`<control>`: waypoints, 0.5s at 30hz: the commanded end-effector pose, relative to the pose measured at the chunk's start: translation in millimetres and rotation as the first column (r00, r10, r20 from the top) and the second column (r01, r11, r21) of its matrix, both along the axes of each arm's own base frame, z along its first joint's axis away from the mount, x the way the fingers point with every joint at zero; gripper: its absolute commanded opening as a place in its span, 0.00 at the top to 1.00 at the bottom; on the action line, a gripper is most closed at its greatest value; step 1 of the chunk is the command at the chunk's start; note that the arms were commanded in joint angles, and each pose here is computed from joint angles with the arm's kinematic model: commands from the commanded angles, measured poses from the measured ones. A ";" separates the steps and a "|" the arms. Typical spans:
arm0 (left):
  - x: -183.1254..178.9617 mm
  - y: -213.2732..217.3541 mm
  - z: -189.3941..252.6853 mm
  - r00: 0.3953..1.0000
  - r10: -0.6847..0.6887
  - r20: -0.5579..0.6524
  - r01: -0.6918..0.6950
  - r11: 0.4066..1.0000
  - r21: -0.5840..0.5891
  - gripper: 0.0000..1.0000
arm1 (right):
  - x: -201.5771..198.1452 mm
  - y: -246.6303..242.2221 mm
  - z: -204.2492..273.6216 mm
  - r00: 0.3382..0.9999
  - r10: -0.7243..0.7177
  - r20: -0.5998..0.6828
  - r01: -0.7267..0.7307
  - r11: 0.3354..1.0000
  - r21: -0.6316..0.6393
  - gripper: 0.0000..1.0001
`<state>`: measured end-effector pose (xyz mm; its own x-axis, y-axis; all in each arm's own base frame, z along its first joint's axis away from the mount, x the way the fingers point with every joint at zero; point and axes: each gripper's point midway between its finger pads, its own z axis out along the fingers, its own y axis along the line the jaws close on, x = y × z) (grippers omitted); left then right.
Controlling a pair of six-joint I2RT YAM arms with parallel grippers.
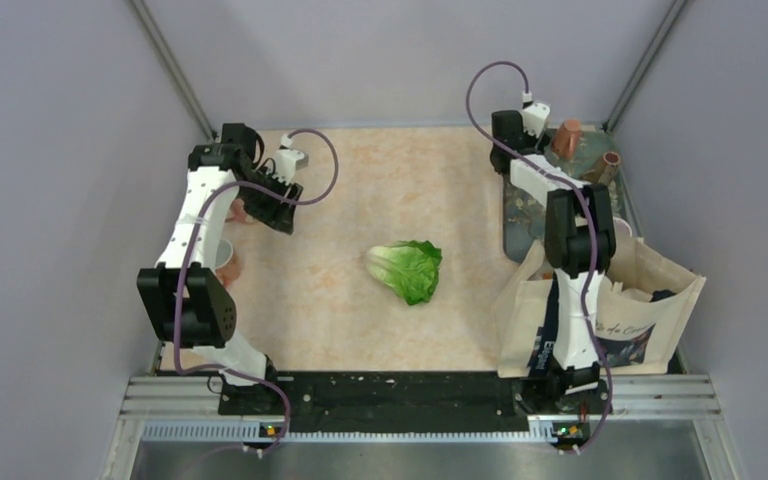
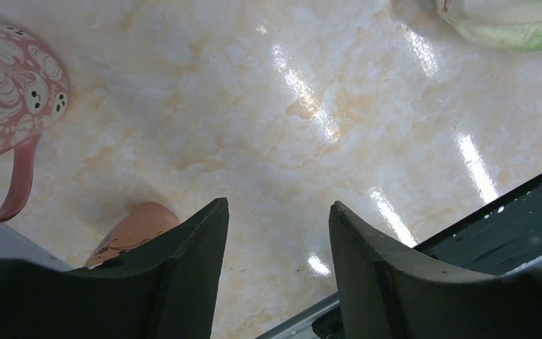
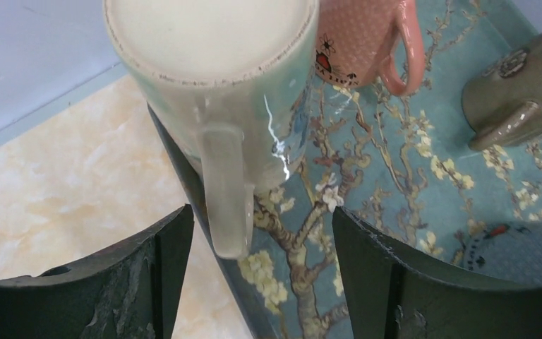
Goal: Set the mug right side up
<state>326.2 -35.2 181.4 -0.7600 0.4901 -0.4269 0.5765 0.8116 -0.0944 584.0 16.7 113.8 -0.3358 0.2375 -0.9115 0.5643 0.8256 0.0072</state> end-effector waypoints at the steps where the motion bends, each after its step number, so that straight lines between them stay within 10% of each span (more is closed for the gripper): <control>1: 3.3 -6.0 18.7 0.999 0.005 0.043 -0.004 0.999 -0.043 0.40 | 23.5 -6.7 6.6 0.998 -0.036 0.048 0.036 0.999 0.009 0.29; 7: 5.0 -5.8 20.4 0.999 0.006 0.043 -0.004 0.999 -0.041 0.41 | 34.7 -12.6 -9.2 0.999 -0.032 -0.004 0.032 0.999 -0.009 0.37; 15: 5.3 -15.8 22.3 0.999 -0.020 0.042 0.022 0.999 -0.044 0.41 | 29.1 -20.9 -10.9 0.999 -0.007 -0.034 0.007 1.000 -0.006 0.98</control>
